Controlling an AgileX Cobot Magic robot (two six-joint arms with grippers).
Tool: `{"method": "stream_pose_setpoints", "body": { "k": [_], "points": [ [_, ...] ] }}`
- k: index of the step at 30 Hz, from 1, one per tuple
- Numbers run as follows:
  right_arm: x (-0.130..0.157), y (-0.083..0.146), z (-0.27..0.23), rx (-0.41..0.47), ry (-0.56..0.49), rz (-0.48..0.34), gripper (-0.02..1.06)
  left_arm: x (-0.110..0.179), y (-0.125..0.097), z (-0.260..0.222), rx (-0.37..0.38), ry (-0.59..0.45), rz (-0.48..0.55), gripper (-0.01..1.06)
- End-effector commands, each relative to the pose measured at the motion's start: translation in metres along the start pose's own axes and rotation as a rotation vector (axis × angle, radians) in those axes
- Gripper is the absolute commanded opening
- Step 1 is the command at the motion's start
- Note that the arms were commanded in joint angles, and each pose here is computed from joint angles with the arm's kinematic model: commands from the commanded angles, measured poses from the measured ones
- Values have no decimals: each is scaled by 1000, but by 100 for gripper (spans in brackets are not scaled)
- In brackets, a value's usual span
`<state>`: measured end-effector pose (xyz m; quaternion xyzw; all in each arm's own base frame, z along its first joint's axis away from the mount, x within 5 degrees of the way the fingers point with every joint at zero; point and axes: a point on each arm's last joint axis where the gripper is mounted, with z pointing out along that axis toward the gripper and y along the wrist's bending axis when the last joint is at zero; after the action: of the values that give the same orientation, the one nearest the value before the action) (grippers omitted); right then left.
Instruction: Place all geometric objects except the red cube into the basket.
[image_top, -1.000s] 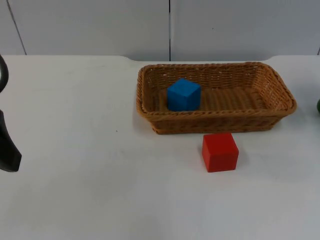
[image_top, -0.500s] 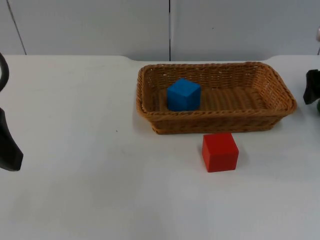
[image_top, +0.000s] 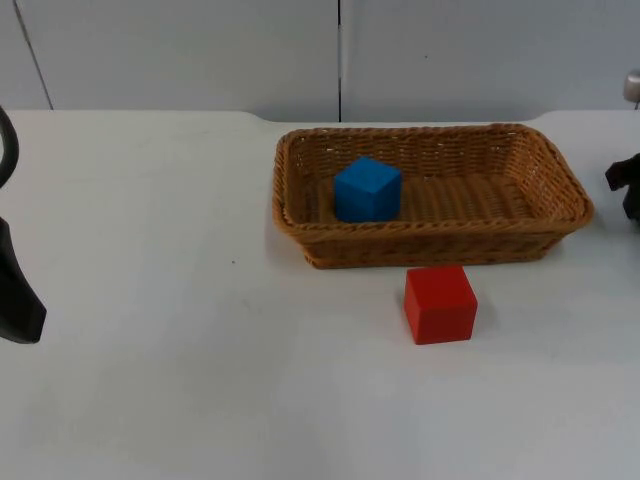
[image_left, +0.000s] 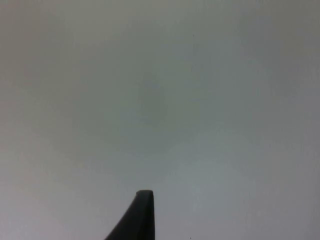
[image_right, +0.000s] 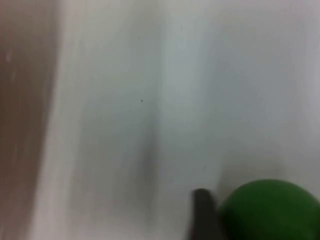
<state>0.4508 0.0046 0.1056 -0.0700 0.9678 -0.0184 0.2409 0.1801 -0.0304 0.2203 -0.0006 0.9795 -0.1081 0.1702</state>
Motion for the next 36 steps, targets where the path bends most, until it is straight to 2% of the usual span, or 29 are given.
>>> {"method": "stream_pose_setpoints", "body": {
  "k": [1,2,3,6,7,10,13,17,26,30,31,36],
  "points": [
    [-1,-2,-2,4,-2,-5,39,2,1,-1,4,-1,-6,105],
    [-3,-2,-5,4,-3,-5,32,2,1,-1,4,-1,-3,105],
    [-3,-2,-5,4,-3,-5,32,2,1,-1,4,-1,-3,105],
    [-9,-3,-19,7,-27,-5,6,1,0,-1,9,-4,-6,105],
    [-14,-4,-29,10,-45,-5,0,1,0,-1,12,-4,-7,105],
    [-23,-5,-55,15,-76,-4,0,1,0,-1,13,-4,-8,105],
    [-34,-7,-105,24,-124,-6,0,1,0,-1,13,-4,-8,105],
    [-36,-8,-148,27,-133,-5,0,1,0,-1,14,-4,-9,105],
    [-29,-4,-159,13,-62,-19,0,1,0,-1,14,-4,-9,105],
    [-33,22,-158,-18,-59,-93,0,1,0,-1,14,-4,-9,105],
    [-33,22,-158,-18,-59,-93,0,1,0,-1,14,-4,-9,105],
    [-50,76,-154,-81,-71,-207,0,1,0,-1,14,-4,-9,105]
  ]
}}
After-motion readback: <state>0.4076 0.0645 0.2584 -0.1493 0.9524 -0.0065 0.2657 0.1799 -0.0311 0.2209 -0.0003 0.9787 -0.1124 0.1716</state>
